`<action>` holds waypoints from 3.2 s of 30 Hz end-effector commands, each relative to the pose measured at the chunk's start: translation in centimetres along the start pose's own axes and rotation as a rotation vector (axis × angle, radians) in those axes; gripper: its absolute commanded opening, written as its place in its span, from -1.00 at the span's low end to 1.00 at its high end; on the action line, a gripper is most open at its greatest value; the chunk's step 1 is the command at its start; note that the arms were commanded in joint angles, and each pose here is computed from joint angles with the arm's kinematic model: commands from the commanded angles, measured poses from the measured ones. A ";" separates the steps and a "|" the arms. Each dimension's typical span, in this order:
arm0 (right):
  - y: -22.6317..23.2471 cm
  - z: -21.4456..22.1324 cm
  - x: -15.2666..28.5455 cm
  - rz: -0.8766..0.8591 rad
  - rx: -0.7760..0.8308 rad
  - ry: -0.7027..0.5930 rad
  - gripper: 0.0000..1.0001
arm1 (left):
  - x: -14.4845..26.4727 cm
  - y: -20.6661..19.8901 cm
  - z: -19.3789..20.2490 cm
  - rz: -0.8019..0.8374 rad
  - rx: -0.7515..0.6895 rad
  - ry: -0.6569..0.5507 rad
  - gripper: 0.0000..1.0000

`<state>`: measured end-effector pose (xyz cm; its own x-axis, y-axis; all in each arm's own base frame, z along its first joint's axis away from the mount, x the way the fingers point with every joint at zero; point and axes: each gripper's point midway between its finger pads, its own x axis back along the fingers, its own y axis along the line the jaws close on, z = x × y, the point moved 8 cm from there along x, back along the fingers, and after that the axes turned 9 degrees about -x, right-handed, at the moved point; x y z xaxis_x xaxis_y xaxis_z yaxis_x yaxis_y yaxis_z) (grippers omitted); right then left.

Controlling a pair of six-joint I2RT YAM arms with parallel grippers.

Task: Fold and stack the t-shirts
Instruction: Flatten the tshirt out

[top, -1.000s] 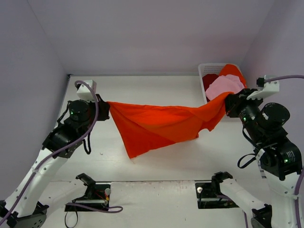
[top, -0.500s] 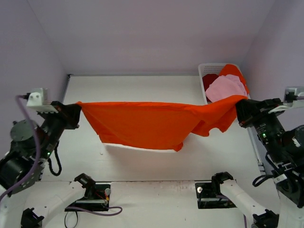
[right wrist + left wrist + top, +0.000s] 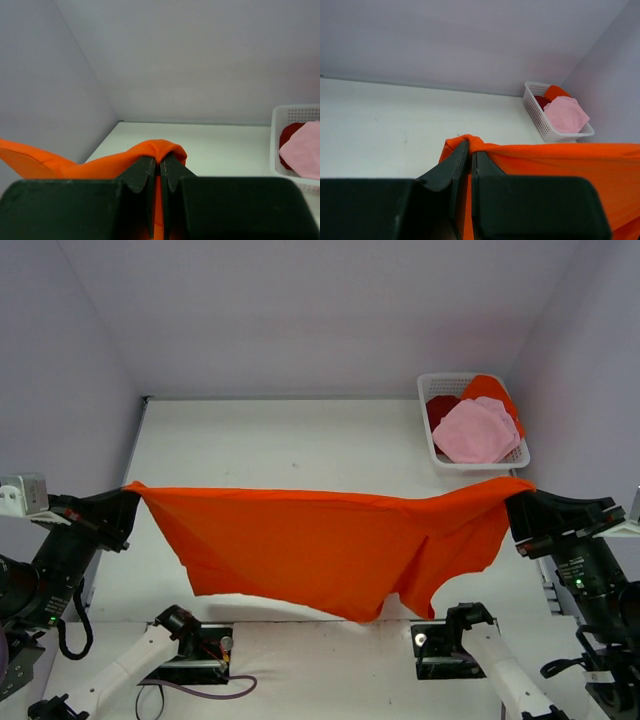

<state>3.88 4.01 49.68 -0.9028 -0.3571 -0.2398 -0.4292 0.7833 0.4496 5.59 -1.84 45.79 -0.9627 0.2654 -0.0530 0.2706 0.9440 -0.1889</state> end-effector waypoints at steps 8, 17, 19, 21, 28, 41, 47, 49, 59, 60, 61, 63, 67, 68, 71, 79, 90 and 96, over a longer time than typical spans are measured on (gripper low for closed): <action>-2.0 2.9 -2.9 0.028 -0.026 0.073 -1.00 | -3.7 -0.8 3.1 -0.014 0.040 0.062 -1.00; -4.2 4.8 -4.2 0.116 -0.022 0.119 -1.00 | -5.9 -0.8 6.3 -0.047 0.046 0.127 -1.00; -4.9 5.4 -4.7 0.138 -0.022 0.137 -1.00 | -6.2 -0.8 6.6 -0.055 0.046 0.134 -1.00; -5.8 6.1 -5.0 0.176 -0.019 0.149 -1.00 | -6.7 -0.7 7.5 -0.067 0.047 0.150 -1.00; -8.8 9.4 -6.3 0.270 -0.036 0.216 -1.00 | -8.9 -0.9 10.5 -0.084 0.062 0.202 -1.00; -12.1 11.8 -11.5 0.300 -0.034 0.294 -1.00 | -12.9 -1.1 14.3 -0.144 0.053 0.278 -1.00; -13.4 13.3 -13.6 0.303 -0.060 0.337 -1.00 | -14.2 -0.9 15.4 -0.196 0.049 0.290 -1.00; -13.8 13.9 -14.3 0.308 -0.070 0.352 -1.00 | -14.7 -0.9 15.6 -0.209 0.054 0.292 -1.00; -13.6 16.1 -18.2 0.326 -0.043 0.401 -1.00 | -17.7 -1.0 16.5 -0.287 0.051 0.296 -1.00; -13.6 16.5 -18.8 0.333 -0.038 0.415 -1.00 | -18.0 -0.8 16.6 -0.300 0.044 0.300 -1.00; -13.1 17.0 -19.2 0.326 -0.024 0.423 -1.00 | -18.3 -0.7 16.6 -0.313 0.039 0.302 -1.00; -13.0 17.8 -20.1 0.329 -0.017 0.441 -1.00 | -19.1 -0.3 16.7 -0.340 0.034 0.310 -1.00; -13.3 18.4 -21.0 0.342 -0.009 0.447 -1.00 | -20.1 0.4 16.9 -0.357 0.052 0.308 -1.00; -13.5 18.4 -21.0 0.354 -0.003 0.442 -1.00 | -20.2 0.6 16.9 -0.366 0.058 0.308 -1.00; -13.9 18.8 -21.2 0.376 0.006 0.447 -1.00 | -21.1 1.6 16.9 -0.393 0.067 0.318 -1.00; -15.3 20.0 -22.2 0.443 0.029 0.458 -1.00 | -23.9 2.9 18.2 -0.419 0.085 0.343 -1.00; -16.6 20.9 -25.0 0.479 0.070 0.471 -1.00 | -26.3 3.7 20.0 -0.443 0.078 0.393 -1.00; -17.5 21.1 -26.2 0.523 0.090 0.466 -1.00 | -27.4 4.1 21.0 -0.452 0.076 0.419 -1.00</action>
<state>33.85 10.76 26.78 -0.8500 -0.1341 0.5094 0.0442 0.9455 0.3227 31.30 -9.11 22.86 -0.8404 -0.0968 0.5332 -0.1811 0.9775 -0.1080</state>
